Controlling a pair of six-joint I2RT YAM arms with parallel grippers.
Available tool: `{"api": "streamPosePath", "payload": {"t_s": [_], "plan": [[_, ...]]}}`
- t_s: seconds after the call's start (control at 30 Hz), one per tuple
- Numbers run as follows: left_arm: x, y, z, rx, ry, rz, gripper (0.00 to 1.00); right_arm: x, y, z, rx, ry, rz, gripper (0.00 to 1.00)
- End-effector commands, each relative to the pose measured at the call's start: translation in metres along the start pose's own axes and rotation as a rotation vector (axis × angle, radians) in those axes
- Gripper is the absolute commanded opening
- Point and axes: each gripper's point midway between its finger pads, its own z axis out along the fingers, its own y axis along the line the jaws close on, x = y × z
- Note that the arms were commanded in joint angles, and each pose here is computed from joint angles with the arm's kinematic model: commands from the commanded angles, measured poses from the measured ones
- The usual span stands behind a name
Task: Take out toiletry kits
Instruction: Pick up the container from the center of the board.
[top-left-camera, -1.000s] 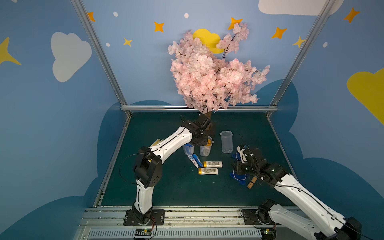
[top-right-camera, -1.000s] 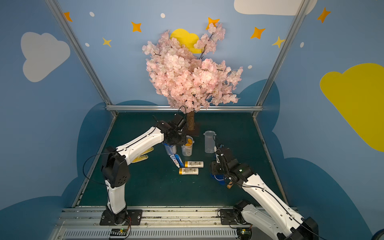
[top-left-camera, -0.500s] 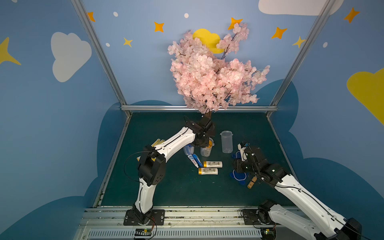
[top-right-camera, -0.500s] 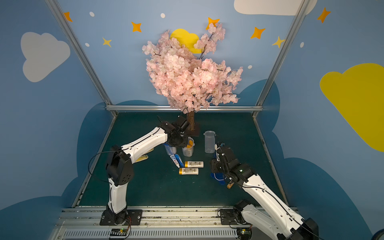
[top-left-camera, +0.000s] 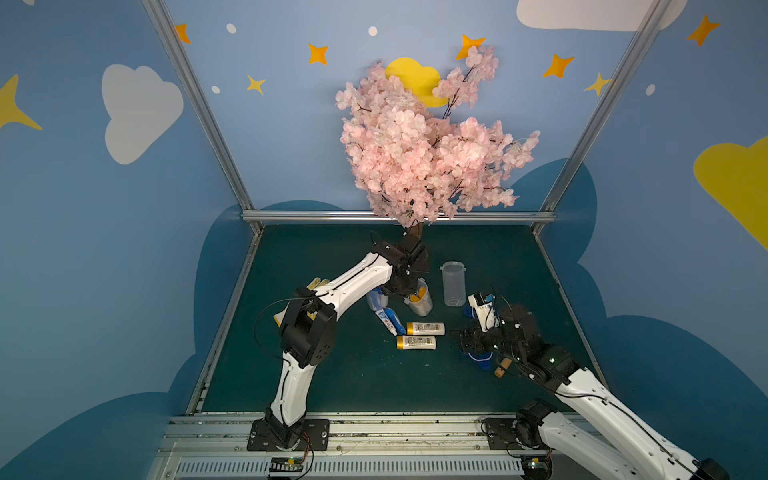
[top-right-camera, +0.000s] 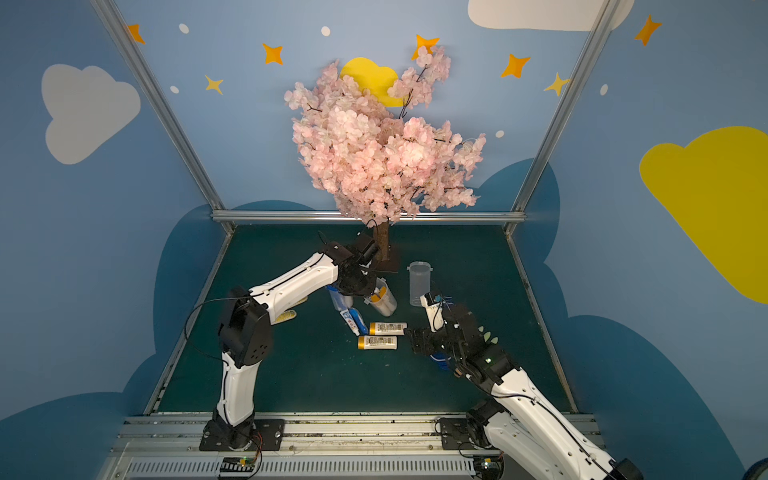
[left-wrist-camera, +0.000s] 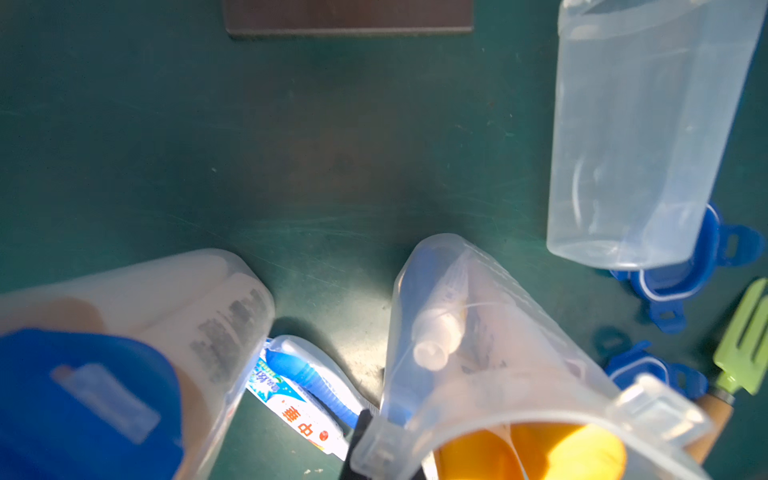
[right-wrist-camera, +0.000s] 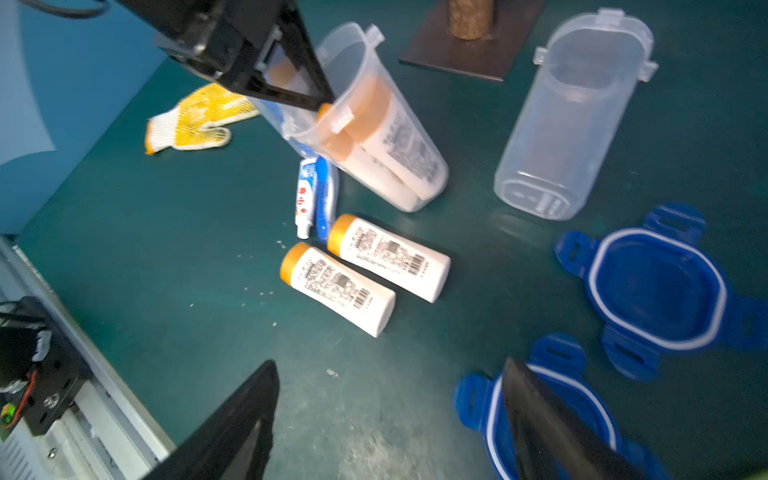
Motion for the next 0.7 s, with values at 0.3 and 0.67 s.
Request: {"api": "streamPosePath", "payload": {"t_s": [0.3, 0.67], "plan": [[0.030, -0.052, -0.120, 0.538, -0.001, 0.094, 0.03, -0.048, 0.051, 0.008, -0.037, -0.174, -0.500, 0.84], [0.071, -0.046, -0.136, 0.678, 0.068, 0.094, 0.03, -0.094, 0.066, 0.017, 0.161, -0.273, -0.794, 0.84]]}}
